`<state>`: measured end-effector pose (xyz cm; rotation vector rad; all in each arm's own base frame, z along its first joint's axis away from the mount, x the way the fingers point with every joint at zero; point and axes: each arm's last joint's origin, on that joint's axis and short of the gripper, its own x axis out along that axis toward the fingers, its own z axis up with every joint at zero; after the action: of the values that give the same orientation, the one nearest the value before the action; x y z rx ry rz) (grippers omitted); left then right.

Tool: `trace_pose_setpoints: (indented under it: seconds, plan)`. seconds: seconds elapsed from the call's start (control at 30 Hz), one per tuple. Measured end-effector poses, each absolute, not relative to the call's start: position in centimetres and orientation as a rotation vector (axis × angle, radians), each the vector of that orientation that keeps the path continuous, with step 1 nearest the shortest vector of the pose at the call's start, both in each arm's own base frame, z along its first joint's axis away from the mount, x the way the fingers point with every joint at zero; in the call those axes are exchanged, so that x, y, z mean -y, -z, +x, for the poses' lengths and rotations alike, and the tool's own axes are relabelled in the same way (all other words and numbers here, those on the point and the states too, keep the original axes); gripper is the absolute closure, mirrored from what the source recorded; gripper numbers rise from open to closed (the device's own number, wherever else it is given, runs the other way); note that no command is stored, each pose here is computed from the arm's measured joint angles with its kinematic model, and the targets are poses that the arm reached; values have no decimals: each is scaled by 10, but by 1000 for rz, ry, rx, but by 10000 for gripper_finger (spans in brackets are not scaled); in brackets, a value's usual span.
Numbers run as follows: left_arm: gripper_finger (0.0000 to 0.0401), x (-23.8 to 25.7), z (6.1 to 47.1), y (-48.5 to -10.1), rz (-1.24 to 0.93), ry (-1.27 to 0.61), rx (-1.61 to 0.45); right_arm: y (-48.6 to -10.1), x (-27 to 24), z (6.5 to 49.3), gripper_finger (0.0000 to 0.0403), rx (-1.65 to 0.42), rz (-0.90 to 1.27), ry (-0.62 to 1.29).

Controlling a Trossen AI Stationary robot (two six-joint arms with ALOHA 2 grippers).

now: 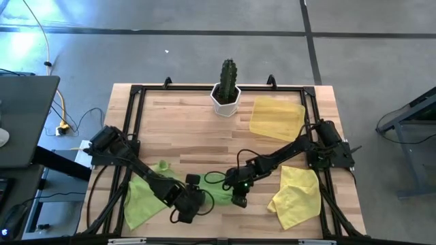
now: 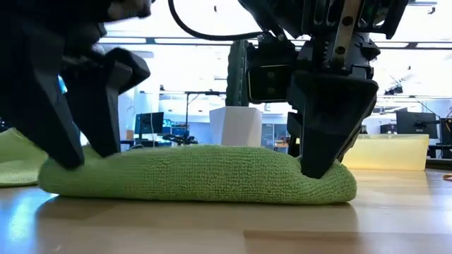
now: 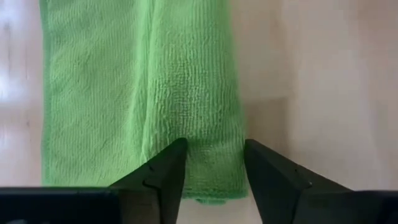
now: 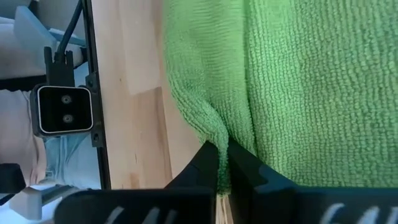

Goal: Roll microfiber towels into tight, uniform cylinder then place into a basket
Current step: Roll the green towel

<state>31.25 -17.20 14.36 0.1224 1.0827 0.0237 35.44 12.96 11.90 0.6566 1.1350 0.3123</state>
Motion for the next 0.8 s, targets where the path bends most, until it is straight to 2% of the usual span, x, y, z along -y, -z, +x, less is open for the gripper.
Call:
trace_pose_setpoints:
  seconds: [0.2,0.4,0.57,0.8]
  plan:
    - [217,167,317,-127,147,-48,-1130,-119,-130,355,402,-1128,655,-312]
    - [219,164,322,-118,-5,-27,-1190,-119,-130,355,402,-1127,654,-312]
    - [257,165,322,-119,-95,-22,-1208,-120,-130,355,398,-1115,621,-330]
    - [357,167,324,-120,-233,128,-1266,-120,-129,356,385,-1079,530,-366]
